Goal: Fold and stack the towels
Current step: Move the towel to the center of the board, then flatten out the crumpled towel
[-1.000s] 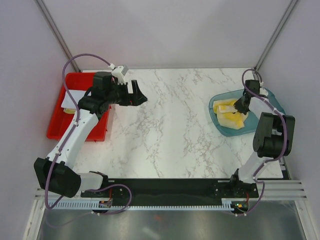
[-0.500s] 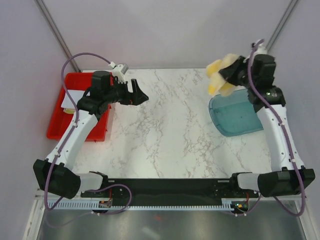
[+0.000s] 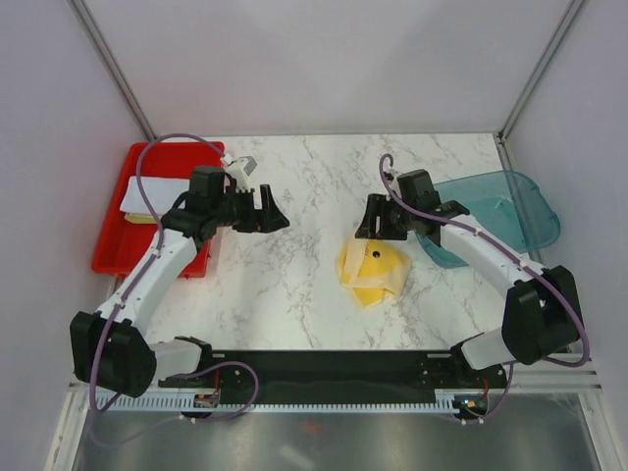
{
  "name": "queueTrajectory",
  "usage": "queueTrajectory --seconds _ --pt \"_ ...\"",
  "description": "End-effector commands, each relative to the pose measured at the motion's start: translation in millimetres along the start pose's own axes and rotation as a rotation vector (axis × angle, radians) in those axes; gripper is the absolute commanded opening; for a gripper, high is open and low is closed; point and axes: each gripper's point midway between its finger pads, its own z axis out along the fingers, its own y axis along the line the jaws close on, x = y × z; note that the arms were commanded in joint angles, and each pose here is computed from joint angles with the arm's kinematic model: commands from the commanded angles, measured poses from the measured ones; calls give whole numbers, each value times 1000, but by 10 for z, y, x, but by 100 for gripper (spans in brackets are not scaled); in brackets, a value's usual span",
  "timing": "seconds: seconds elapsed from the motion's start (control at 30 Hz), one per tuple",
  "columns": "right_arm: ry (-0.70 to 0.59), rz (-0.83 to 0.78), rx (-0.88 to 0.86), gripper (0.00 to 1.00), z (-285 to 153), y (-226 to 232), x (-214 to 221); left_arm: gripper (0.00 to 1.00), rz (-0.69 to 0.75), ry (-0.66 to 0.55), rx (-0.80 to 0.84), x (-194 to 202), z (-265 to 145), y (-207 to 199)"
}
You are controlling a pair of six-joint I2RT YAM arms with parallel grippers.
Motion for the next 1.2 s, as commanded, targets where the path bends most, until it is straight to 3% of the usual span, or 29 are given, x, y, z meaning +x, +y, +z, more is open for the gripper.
queueTrajectory --seconds 0.0,0.1,0.27,0.33,0.53,0.77,0.97,1.1,1.17 --pt "-21 -207 -154 73 -115 376 -39 89 4 17 65 -21 85 -69" --pt "-7 -198 -61 75 -176 202 33 86 -18 22 109 -59 167 -138" --pt "-30 -122 205 63 -149 -327 116 84 -53 85 178 96 487 -335" --pt "-65 -55 238 57 -64 -343 -35 82 -42 113 196 206 650 -448" --pt "-89 130 336 55 404 -517 -451 80 66 89 168 543 953 -703" --pt "-78 177 346 53 799 -590 -601 75 206 36 96 845 1183 -854" --pt "-113 185 382 52 743 -737 -715 69 307 32 110 1035 1323 -1096" --pt "-149 35 415 55 467 -948 -975 69 379 23 88 1135 1422 -1181" --pt "-204 52 413 54 287 -1011 -1147 68 412 44 53 1213 1507 -1172"
